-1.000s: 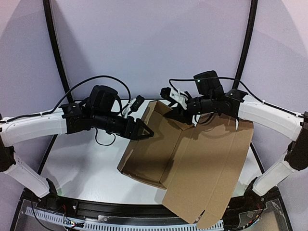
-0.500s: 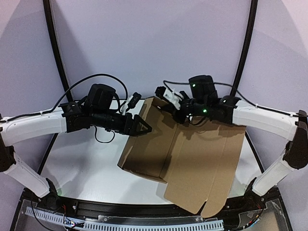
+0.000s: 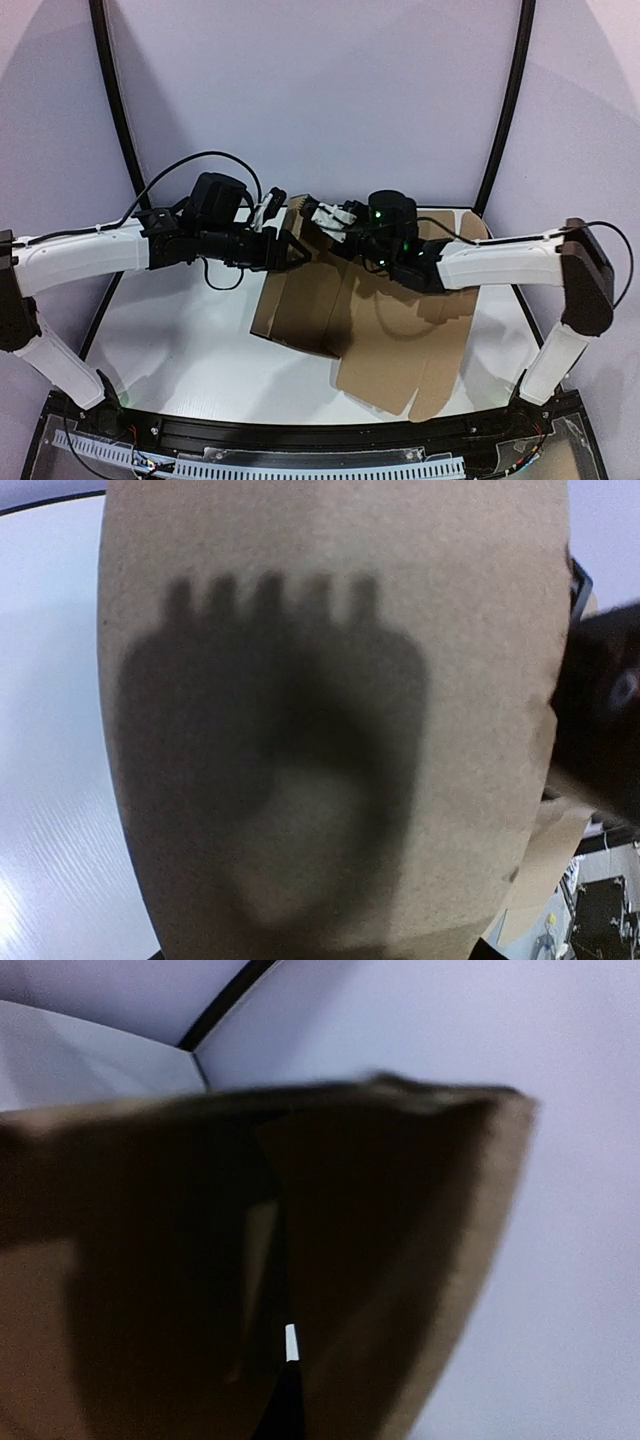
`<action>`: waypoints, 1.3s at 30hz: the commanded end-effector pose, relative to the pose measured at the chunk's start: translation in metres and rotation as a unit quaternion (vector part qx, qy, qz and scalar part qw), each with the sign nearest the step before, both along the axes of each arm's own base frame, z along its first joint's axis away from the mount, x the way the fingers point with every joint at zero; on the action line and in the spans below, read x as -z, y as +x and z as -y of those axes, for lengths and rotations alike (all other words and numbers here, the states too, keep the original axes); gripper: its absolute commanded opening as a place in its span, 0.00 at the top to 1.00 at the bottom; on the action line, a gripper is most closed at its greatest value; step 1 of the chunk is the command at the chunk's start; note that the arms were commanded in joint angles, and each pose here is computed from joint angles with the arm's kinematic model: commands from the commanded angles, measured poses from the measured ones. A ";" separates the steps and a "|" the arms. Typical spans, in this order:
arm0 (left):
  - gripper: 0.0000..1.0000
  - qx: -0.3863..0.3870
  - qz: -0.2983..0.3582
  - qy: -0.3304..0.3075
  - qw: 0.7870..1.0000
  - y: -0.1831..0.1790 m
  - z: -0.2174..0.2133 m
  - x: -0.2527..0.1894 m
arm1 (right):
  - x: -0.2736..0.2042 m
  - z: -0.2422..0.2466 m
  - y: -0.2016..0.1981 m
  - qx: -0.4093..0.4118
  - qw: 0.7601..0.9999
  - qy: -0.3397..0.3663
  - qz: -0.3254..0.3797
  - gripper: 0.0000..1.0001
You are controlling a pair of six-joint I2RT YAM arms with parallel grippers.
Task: Fold the paper box
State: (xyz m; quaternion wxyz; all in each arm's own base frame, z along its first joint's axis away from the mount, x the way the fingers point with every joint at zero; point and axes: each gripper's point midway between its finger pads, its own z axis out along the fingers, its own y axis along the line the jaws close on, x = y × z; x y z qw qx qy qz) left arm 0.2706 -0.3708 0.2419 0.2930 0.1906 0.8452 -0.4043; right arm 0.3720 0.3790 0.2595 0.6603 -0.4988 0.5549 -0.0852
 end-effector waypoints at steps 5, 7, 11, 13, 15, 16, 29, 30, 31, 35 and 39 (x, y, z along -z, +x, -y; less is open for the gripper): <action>0.75 0.117 -0.012 -0.104 0.988 -0.056 0.035 -0.063 | 0.003 0.062 0.062 0.265 0.962 0.006 0.060 0.97; 0.75 0.115 -0.013 -0.105 0.988 -0.055 0.035 -0.063 | 0.004 0.057 0.061 0.259 0.965 0.037 0.028 0.96; 0.75 0.111 -0.012 -0.105 0.988 -0.054 0.034 -0.063 | 0.012 0.036 0.050 0.188 0.977 0.090 -0.052 0.94; 0.75 0.107 -0.007 -0.105 0.989 -0.053 0.033 -0.066 | 0.027 0.020 0.036 0.129 0.983 0.087 -0.101 0.93; 0.75 0.098 0.000 -0.103 0.990 -0.050 0.031 -0.067 | 0.041 0.004 0.014 0.051 0.987 0.065 -0.136 0.91; 0.76 0.092 0.003 -0.102 0.990 -0.048 0.029 -0.068 | 0.046 -0.004 0.001 0.006 0.988 0.050 -0.145 0.89; 0.77 0.073 -0.009 -0.087 0.994 -0.045 0.019 -0.051 | 0.000 0.004 -0.013 -0.009 0.985 0.089 -0.148 0.57; 0.77 0.072 -0.012 -0.085 0.994 -0.044 0.019 -0.049 | -0.006 0.003 -0.016 -0.018 0.984 0.097 -0.148 0.54; 0.78 0.071 -0.015 -0.083 0.994 -0.044 0.019 -0.047 | -0.013 0.002 -0.019 -0.027 0.984 0.103 -0.145 0.51; 0.78 0.065 -0.022 -0.082 0.994 -0.043 0.018 -0.042 | -0.031 -0.006 -0.033 -0.078 0.981 0.112 -0.139 0.44; 0.78 0.065 -0.023 -0.083 0.994 -0.044 0.018 -0.041 | -0.038 -0.011 -0.038 -0.099 0.980 0.110 -0.137 0.39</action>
